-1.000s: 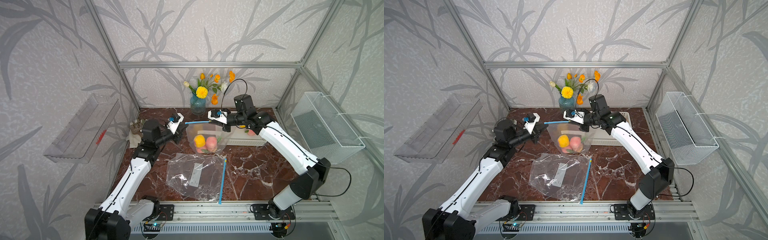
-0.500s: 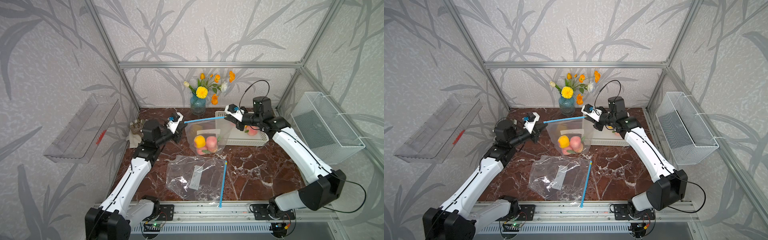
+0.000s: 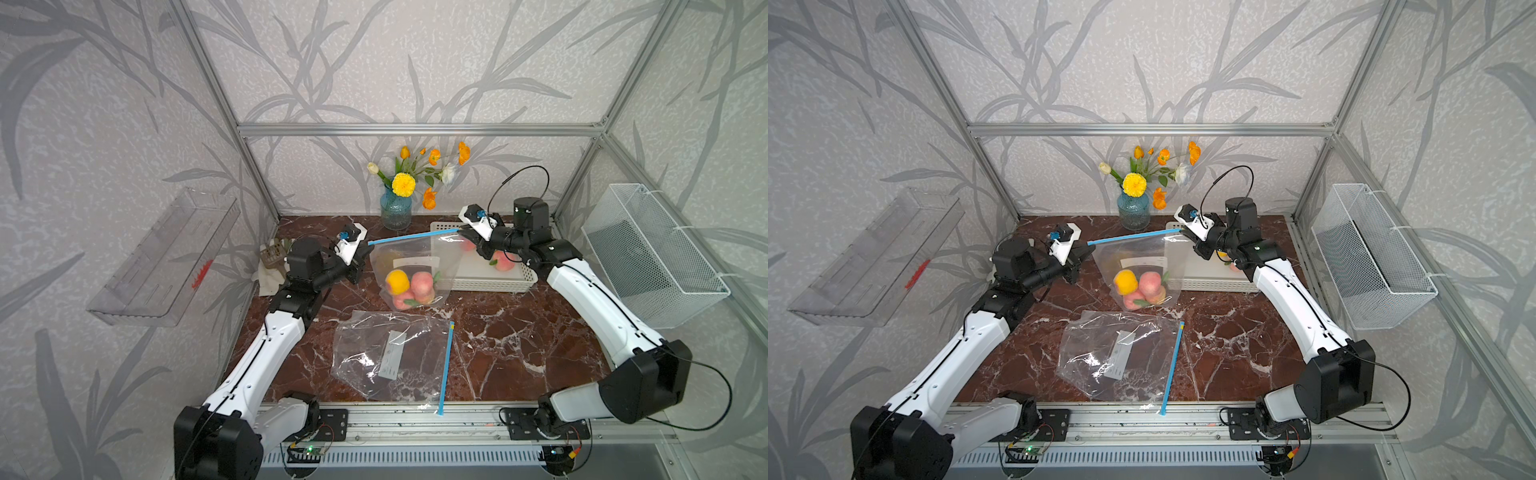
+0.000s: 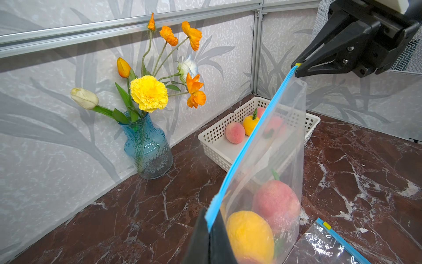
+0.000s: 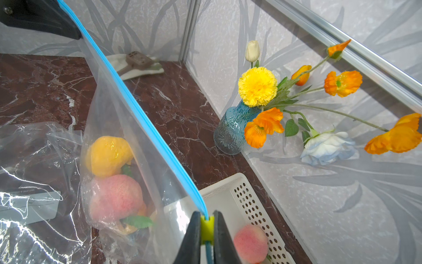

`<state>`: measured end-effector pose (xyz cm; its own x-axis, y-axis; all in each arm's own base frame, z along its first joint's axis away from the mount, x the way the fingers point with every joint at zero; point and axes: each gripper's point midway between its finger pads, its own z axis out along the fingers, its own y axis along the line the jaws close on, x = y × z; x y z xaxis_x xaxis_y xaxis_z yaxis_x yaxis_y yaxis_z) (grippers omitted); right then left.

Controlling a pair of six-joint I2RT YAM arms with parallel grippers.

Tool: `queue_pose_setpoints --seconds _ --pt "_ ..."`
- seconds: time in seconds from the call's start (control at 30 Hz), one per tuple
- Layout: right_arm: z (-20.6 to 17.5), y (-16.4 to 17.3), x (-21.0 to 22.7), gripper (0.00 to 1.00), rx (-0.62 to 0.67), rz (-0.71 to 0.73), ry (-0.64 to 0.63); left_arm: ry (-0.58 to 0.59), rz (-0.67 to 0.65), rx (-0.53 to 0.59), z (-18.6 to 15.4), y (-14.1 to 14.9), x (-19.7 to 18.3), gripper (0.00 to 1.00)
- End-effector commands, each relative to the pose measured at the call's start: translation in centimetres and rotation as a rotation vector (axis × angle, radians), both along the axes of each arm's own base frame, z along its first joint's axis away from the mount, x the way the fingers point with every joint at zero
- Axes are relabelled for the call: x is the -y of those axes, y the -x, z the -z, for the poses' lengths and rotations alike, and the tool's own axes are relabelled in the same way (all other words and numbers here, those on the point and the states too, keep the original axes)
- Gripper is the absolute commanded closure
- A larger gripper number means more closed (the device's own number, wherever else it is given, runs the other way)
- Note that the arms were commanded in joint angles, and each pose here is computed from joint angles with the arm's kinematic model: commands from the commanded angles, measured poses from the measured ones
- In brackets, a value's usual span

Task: Place the peach in a zip-top bag and seal the zipper
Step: Zip the zipper on the zipper food storage bag.

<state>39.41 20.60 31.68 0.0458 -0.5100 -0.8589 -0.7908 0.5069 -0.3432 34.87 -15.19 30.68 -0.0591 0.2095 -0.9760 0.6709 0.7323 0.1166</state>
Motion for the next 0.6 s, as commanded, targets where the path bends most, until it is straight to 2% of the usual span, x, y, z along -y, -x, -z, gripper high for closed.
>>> queue_pose_setpoints --seconds 0.0,0.07,0.13,0.17,0.27,0.33,0.43,0.57 --pt "-2.0 -1.5 3.0 0.88 0.060 0.146 -0.025 -0.017 -0.089 0.023 -0.5 -1.1 -1.7 1.00" --pt "-2.0 -1.2 2.7 0.86 0.052 0.121 -0.033 -0.015 -0.080 0.023 -0.5 -1.1 -1.5 1.00" --pt "-2.1 -0.5 1.9 0.79 0.029 0.071 -0.058 -0.009 -0.069 0.022 -0.6 -1.2 -1.3 1.00" --pt "-2.3 -0.3 1.6 0.73 0.017 0.058 -0.081 -0.001 -0.068 0.020 -0.7 -1.3 -1.3 1.00" --pt "-3.9 0.2 1.1 0.44 -0.010 0.047 -0.180 0.043 -0.102 0.024 -1.3 -2.5 -1.5 1.00" --pt "-5.1 0.2 1.0 0.34 -0.013 0.061 -0.251 0.097 -0.196 0.025 -2.2 -4.3 -2.5 1.00" --pt "-6.1 -0.1 1.3 0.28 -0.022 0.108 -0.340 0.134 -0.351 0.028 -3.0 -6.9 -4.6 1.00" --pt "-5.8 -0.2 1.7 0.26 -0.066 0.165 -0.411 0.179 -0.588 0.071 -4.0 -9.6 -8.3 1.00"
